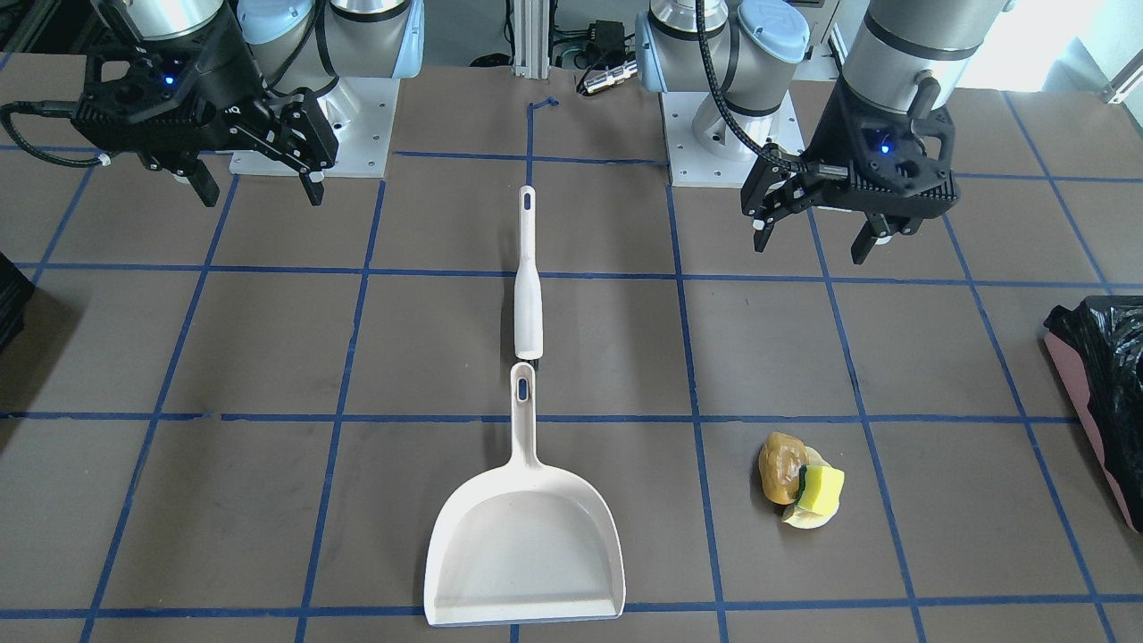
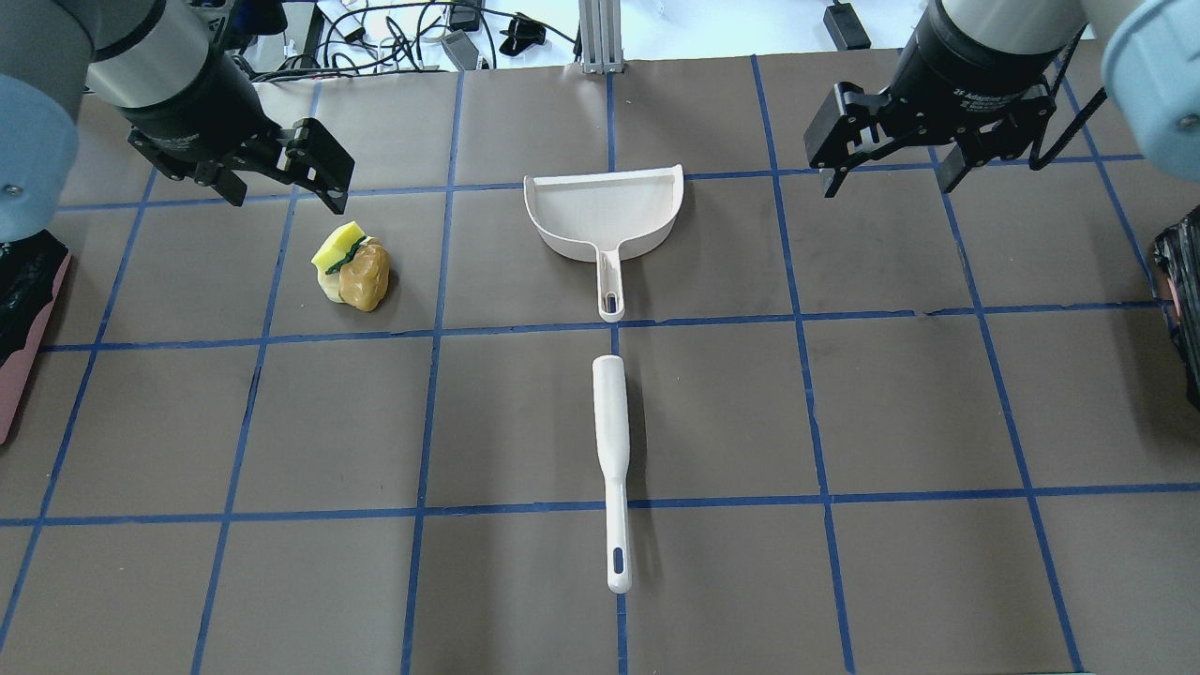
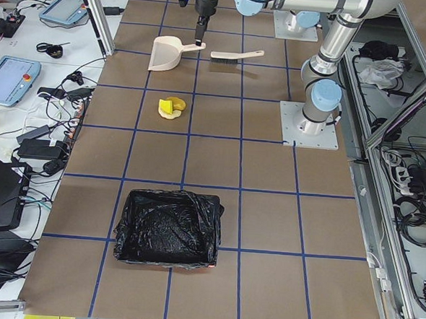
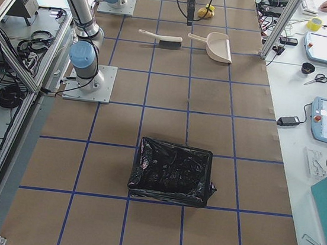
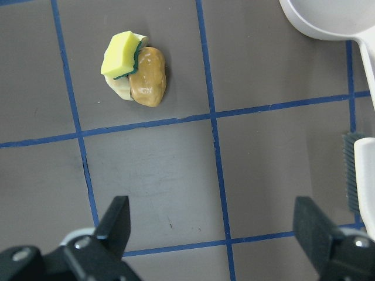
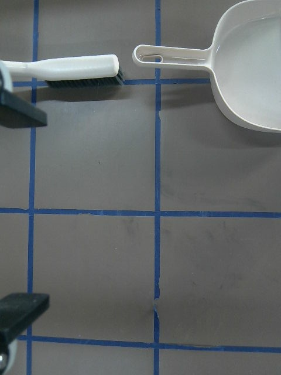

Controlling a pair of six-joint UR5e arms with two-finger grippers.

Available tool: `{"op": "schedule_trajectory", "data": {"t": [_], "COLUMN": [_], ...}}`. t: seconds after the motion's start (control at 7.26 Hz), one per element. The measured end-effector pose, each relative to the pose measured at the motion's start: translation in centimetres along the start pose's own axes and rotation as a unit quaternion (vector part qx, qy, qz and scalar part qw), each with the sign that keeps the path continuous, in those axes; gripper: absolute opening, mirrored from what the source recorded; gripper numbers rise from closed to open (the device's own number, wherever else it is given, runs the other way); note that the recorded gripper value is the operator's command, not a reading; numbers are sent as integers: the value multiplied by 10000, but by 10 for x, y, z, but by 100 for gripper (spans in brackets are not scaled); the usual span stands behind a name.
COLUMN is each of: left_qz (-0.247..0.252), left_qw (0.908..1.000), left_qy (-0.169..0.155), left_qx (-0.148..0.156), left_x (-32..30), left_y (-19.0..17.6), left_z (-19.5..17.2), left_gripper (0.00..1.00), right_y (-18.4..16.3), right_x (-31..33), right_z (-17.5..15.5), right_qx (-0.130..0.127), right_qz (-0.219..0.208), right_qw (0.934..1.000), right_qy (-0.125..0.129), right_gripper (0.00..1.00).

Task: Sweep and dump trash in nearest bin
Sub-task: 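Reach the left gripper toward the dustpan handle while the right reaches toward the brush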

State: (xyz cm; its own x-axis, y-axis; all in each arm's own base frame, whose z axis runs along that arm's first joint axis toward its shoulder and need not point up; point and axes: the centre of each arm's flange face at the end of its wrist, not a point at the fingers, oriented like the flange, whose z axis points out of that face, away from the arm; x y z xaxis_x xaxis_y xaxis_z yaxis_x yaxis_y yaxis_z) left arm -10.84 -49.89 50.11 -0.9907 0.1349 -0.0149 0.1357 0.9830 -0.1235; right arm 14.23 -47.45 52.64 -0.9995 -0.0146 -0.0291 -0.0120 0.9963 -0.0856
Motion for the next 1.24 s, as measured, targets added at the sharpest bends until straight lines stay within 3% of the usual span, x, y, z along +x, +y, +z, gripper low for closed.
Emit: {"op": "schedule_trajectory", "data": {"t": [1.24], "left_qz": [-17], "left_qw": [10000], "left_qy": [9], "left_qx": [-58], "left_x": [-1], "left_y": [-1], "left_z": [9], "left_gripper": [100], "right_y": [1], "right_x": [0], "right_z": [2], "right_qx": [-23], "right_qz": [1], "right_qw": [10000], "right_qy": [0], "right_gripper": [100]}}
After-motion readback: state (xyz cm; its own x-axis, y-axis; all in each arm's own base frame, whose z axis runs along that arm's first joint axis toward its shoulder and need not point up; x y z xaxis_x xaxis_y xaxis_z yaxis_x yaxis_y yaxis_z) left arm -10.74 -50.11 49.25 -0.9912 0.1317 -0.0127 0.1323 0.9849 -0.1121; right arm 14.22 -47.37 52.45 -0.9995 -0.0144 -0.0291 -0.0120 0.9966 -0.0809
